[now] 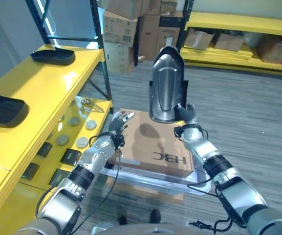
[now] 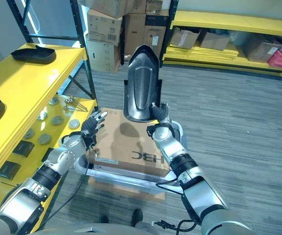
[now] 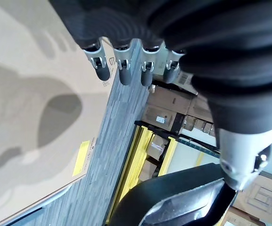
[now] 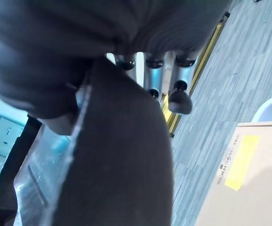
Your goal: Move parts from the plastic box to the shelf.
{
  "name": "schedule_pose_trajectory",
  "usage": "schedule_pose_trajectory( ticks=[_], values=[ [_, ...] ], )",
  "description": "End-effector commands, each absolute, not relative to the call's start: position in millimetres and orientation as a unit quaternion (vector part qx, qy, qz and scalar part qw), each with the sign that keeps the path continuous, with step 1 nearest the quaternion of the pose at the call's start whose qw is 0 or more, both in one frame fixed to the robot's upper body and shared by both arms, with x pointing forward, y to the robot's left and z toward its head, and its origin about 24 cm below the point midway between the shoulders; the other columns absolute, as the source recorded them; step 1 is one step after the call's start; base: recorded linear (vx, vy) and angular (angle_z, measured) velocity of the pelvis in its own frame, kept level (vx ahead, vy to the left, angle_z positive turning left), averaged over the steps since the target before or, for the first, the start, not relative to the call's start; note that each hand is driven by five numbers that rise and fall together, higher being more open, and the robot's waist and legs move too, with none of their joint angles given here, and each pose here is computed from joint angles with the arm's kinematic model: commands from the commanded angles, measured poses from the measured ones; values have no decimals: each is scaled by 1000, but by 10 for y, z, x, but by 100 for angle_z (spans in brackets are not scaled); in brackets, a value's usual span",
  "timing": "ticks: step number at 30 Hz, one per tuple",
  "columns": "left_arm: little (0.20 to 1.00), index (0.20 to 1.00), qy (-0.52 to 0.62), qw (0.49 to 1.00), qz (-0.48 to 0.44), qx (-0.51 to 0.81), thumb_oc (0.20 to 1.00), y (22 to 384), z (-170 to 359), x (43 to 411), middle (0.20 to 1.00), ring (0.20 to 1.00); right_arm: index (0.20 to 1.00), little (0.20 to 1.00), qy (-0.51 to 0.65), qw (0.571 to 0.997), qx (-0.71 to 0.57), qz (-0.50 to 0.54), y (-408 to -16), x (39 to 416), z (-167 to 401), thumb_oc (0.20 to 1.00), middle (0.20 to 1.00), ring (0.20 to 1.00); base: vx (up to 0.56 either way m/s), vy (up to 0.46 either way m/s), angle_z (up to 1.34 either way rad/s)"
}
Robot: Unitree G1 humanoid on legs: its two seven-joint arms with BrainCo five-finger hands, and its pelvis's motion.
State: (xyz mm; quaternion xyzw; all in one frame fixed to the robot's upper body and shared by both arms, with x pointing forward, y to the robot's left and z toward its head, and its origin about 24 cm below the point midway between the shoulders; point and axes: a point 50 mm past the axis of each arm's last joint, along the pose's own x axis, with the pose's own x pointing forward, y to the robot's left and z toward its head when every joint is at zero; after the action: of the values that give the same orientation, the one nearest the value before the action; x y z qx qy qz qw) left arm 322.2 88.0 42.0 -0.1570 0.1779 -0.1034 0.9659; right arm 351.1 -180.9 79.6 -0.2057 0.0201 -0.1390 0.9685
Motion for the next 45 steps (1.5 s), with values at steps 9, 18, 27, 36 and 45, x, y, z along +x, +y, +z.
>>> schedule_pose_trajectory(
  ticks=[9, 18, 27, 36, 45],
  values=[
    [1000, 1000, 144, 966, -150, -150, 1000, 511, 645, 3393, 1000, 1000, 200, 200, -67, 980, -173, -72, -1694, 3607, 1159, 200, 200, 200, -1, -6, -4],
    [1000, 1000, 131, 965, -167, -155, 1000, 358, 686, 3359, 1000, 1000, 200, 200, -47, 977, -204, 35, -1189, 3552, 961, 200, 200, 200, 0, 0, -1],
    [1000, 1000, 124, 965, -171, -153, 1000, 339, 646, 3303, 1000, 1000, 200, 200, -42, 968, -233, 87, -976, 3479, 878, 200, 200, 200, -2, 0, 4],
    [200, 200, 85, 966, -197, -145, 200, 382, 727, 3310, 200, 200, 200, 200, -42, 968, -229, 91, -933, 3450, 888, 200, 200, 200, 0, 0, 0],
    [200, 200, 51, 972, -202, -109, 200, 316, 928, 3280, 200, 200, 200, 200, -40, 973, -210, 85, -912, 3421, 897, 200, 200, 200, 0, 0, 0]
  ],
)
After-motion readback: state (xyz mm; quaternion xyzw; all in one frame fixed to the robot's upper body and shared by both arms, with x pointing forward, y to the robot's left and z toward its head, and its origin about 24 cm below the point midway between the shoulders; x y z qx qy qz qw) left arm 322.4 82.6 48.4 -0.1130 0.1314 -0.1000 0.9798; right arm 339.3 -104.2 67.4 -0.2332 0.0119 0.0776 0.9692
